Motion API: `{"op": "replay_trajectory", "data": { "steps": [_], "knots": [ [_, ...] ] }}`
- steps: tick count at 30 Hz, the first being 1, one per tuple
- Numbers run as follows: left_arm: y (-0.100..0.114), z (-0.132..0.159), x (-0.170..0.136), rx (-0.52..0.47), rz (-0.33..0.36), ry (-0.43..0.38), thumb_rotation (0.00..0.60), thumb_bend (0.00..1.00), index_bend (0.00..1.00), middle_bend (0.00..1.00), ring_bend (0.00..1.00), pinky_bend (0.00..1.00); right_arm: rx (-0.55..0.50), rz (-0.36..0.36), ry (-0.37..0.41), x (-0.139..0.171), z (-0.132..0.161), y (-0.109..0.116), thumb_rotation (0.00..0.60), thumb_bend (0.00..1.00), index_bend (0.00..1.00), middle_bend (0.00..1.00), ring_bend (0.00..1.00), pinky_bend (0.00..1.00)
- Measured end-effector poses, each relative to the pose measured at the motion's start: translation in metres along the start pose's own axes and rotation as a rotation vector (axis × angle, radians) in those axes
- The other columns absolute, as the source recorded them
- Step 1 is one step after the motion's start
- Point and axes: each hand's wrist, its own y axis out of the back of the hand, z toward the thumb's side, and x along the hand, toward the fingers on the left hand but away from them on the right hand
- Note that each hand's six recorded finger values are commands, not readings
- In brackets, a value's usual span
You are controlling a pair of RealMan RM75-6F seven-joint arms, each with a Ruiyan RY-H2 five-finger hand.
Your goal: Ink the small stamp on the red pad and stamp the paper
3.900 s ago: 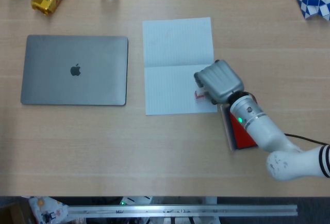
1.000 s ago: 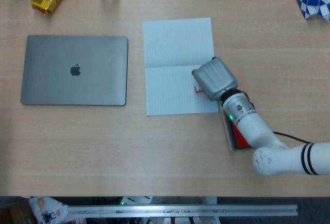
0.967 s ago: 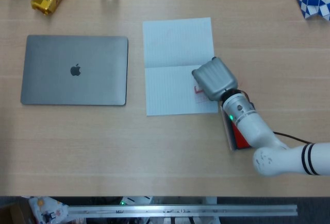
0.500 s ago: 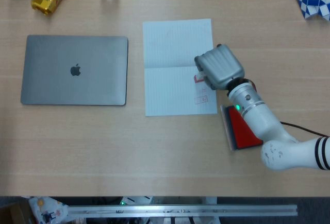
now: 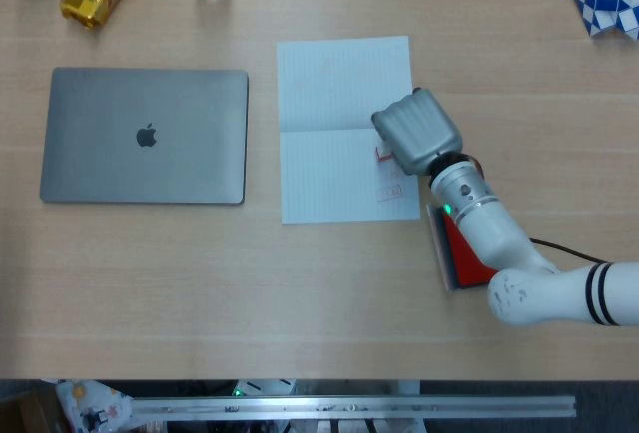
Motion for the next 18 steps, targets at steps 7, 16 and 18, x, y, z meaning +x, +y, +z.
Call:
{"op": "replay_trajectory", "data": {
  "steps": [7, 16, 18],
  "knots": [
    [-0.001, -0.003, 0.0, 0.0, -0.002, 0.008, 0.6, 0.21, 0.08, 0.0, 0.01, 0.0, 0.031, 0.006, 0.004, -0.004, 0.009, -0.007, 0.6, 0.37, 0.8, 0.7, 0.55, 0.43],
    [-0.001, -0.005, -0.001, -0.001, -0.003, 0.012, 0.6, 0.21, 0.08, 0.0, 0.01, 0.0, 0.051, 0.015, -0.005, -0.009, 0.012, -0.014, 0.6, 0.37, 0.8, 0.7, 0.55, 0.43],
    [-0.001, -0.005, -0.001, -0.002, -0.003, 0.012, 0.6, 0.21, 0.08, 0.0, 0.01, 0.0, 0.051, 0.019, -0.006, -0.009, 0.013, -0.015, 0.6, 0.37, 0.8, 0.7, 0.56, 0.43]
  ]
}}
